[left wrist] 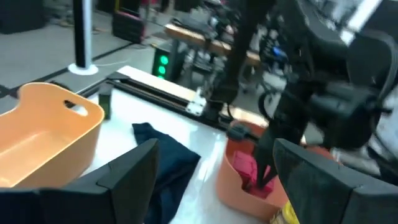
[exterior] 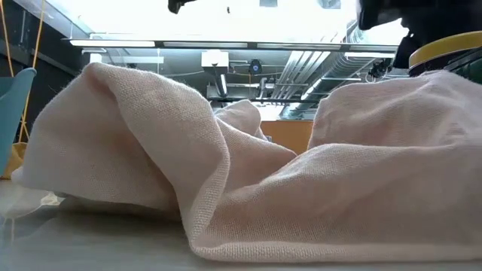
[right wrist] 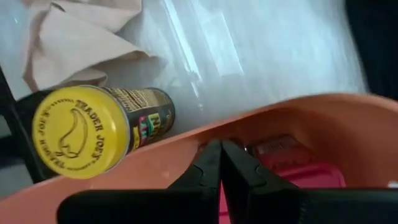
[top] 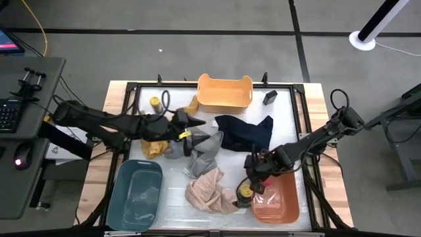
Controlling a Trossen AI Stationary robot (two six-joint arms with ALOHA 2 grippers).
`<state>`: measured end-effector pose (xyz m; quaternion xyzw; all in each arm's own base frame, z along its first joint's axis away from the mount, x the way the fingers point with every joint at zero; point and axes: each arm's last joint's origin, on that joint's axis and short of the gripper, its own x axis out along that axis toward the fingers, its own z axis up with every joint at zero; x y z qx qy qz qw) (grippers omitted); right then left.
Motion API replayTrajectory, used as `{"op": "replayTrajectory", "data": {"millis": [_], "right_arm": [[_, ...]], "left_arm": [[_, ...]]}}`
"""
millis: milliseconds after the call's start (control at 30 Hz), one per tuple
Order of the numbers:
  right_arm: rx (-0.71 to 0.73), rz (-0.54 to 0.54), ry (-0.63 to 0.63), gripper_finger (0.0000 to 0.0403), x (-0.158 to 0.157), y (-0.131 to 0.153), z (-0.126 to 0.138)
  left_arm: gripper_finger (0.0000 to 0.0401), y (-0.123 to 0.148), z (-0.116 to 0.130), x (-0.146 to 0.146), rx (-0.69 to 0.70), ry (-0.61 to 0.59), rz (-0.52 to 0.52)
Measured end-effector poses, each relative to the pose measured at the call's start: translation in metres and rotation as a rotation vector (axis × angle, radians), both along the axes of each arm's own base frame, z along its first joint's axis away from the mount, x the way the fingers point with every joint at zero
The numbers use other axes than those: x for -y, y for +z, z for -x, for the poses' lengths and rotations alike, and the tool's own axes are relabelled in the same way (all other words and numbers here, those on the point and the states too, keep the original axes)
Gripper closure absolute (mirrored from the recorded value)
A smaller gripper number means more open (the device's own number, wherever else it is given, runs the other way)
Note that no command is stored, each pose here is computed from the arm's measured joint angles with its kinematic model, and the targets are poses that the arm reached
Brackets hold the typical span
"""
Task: Sort spices by type
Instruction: Put the red seasoning can into the orange bin, then put the bottom yellow seasoning bottle into the yellow bin
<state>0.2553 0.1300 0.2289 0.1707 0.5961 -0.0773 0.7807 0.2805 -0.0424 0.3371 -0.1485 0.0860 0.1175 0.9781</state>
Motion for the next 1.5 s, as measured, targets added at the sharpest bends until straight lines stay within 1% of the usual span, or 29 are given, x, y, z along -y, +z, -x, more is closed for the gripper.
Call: {"op": "replayTrajectory", "data": {"millis": [100, 333, 433, 567, 700, 800, 900, 1033, 1133, 1200, 1300, 1367, 1500], "right_arm": [[-0.022, -0.007, 0.038, 0.0403, 0.002, -0.005, -0.005], [-0.079, -0.031, 0.096, 0.0403, 0.002, -0.017, -0.010], [-0.106, -0.031, 0.100, 0.0403, 0.003, -0.017, -0.008], [-0.133, -0.036, 0.103, 0.0403, 0.004, -0.017, -0.005], [-0.104, -0.028, 0.127, 0.0403, 0.002, -0.003, -0.010], [-0.067, 0.024, 0.149, 0.0403, 0.001, 0.013, -0.014], [-0.021, 0.067, 0.165, 0.0403, 0.001, 0.032, -0.018], [0.069, 0.050, 0.178, 0.0403, -0.002, 0.050, -0.026], [0.136, 0.023, 0.182, 0.0400, -0.005, 0.057, -0.032], [0.170, 0.003, 0.192, 0.0386, -0.005, 0.059, -0.036], [0.192, -0.088, 0.221, 0.0341, -0.003, 0.062, -0.041], [0.178, -0.140, 0.234, 0.0298, -0.002, 0.062, -0.042], [0.125, -0.201, 0.254, 0.0200, -0.007, 0.060, -0.037]], "left_arm": [[0.0103, -0.003, 0.005, 0.003, 0.008, 0.035, 0.012], [0.0103, -0.003, 0.006, 0.006, 0.007, 0.040, 0.005], [0.0103, -0.003, 0.006, 0.006, -0.001, 0.032, -0.030], [0.0103, -0.003, 0.006, 0.006, -0.019, 0.012, -0.110], [0.0103, -0.002, 0.006, 0.006, -0.022, 0.002, -0.155], [0.0103, -0.001, 0.005, 0.006, -0.013, -0.002, -0.149], [0.0103, 0.002, 0.009, 0.006, -0.001, -0.052, -0.114], [0.0103, 0.005, 0.019, 0.008, -0.006, -0.109, -0.006], [0.0103, 0.007, 0.030, 0.015, -0.038, -0.168, 0.023], [0.0103, 0.009, 0.038, 0.020, -0.058, -0.190, 0.019], [0.0103, 0.010, 0.049, 0.026, -0.084, -0.188, 0.001], [0.0103, 0.010, 0.054, 0.029, -0.100, -0.167, -0.016], [0.0103, 0.008, 0.060, 0.030, -0.137, -0.130, -0.045]]}}
